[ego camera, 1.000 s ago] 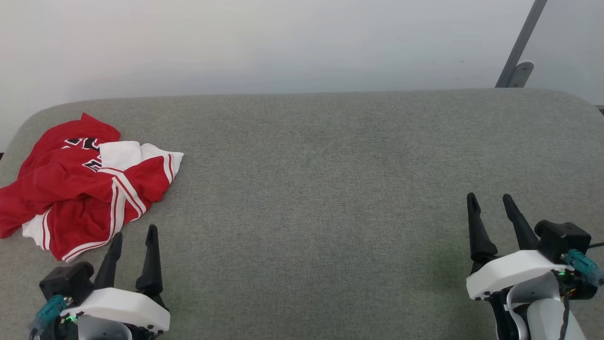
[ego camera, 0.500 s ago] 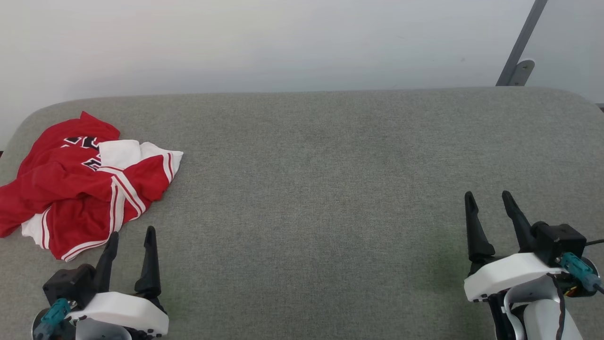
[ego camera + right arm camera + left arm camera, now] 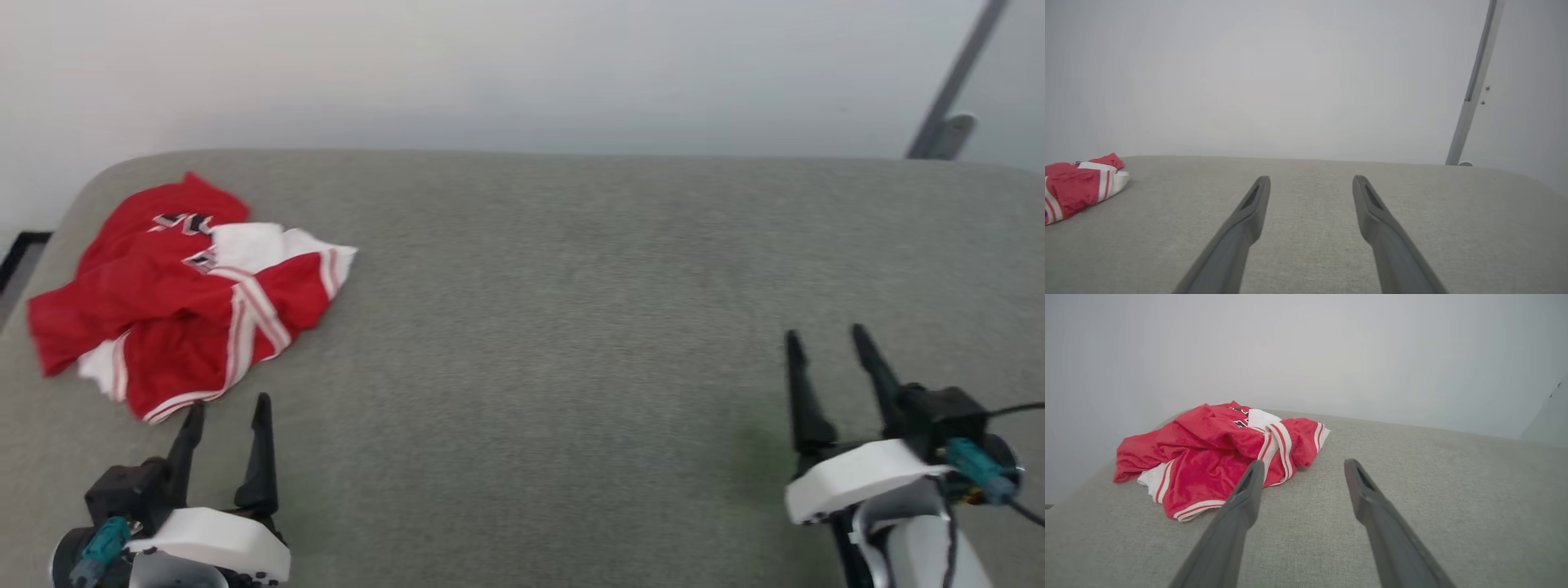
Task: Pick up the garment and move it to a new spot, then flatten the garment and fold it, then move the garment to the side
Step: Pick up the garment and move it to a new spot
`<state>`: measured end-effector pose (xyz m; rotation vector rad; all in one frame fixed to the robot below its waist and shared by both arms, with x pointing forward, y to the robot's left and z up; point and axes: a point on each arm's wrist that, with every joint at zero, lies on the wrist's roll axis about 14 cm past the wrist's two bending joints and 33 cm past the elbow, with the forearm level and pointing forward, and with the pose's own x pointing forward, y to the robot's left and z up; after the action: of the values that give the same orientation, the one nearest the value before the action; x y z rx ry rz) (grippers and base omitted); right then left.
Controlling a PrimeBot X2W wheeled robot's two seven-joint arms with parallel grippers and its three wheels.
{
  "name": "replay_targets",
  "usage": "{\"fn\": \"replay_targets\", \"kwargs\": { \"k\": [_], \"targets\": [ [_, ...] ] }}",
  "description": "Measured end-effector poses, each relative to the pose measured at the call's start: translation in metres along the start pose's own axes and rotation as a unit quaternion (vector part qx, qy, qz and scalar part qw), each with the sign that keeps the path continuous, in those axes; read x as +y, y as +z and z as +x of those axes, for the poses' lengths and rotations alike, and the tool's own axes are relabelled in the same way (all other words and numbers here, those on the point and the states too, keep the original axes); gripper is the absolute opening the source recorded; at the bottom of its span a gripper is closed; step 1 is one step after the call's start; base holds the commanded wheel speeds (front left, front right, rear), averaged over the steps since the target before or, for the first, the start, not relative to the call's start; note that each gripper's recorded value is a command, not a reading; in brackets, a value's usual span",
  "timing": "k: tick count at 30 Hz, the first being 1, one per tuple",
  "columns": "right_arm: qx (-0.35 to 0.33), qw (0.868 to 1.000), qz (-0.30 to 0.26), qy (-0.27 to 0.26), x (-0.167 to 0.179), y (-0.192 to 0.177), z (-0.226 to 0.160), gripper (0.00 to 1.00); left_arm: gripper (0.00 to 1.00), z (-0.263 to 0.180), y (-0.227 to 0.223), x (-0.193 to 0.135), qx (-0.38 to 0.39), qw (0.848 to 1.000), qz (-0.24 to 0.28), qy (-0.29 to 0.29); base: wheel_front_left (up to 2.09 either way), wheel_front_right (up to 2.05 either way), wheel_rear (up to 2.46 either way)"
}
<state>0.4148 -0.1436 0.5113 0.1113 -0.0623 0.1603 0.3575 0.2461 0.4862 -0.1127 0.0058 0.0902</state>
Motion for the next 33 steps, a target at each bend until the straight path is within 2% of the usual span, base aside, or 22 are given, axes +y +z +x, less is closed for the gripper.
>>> {"fn": "replay_targets", "kwargs": {
  "k": [5,9,16,22,27,33],
  "targets": [
    [0.007,0.997,0.001,0.075,0.051,-0.008,0.018,1.0,1.0,-0.017,0.003,0.034,-0.007,0.998,0.002,0.058,0.0,0.0,0.0],
    [0.01,0.99,0.002,0.143,0.099,-0.013,0.03,1.0,1.0,-0.038,0.005,0.064,-0.012,0.994,0.01,0.108,0.0,0.0,0.0],
    [0.015,0.968,-0.002,0.25,0.175,-0.022,0.035,1.0,1.0,-0.093,0.003,0.107,-0.009,0.98,0.021,0.196,0.0,0.0,0.0],
    [0.015,0.95,-0.012,0.313,0.22,-0.028,0.031,1.0,1.0,-0.127,0.004,0.125,-0.01,0.97,0.037,0.241,0.0,0.0,0.0],
    [0.014,0.949,-0.01,0.313,0.221,-0.028,0.035,1.0,1.0,-0.117,0.006,0.122,-0.013,0.972,0.034,0.234,0.0,0.0,0.0],
    [0.022,0.959,-0.016,0.281,0.194,-0.04,0.049,1.0,1.0,-0.04,0.041,0.096,-0.041,0.988,0.082,0.124,0.0,0.0,0.0]
  ]
}}
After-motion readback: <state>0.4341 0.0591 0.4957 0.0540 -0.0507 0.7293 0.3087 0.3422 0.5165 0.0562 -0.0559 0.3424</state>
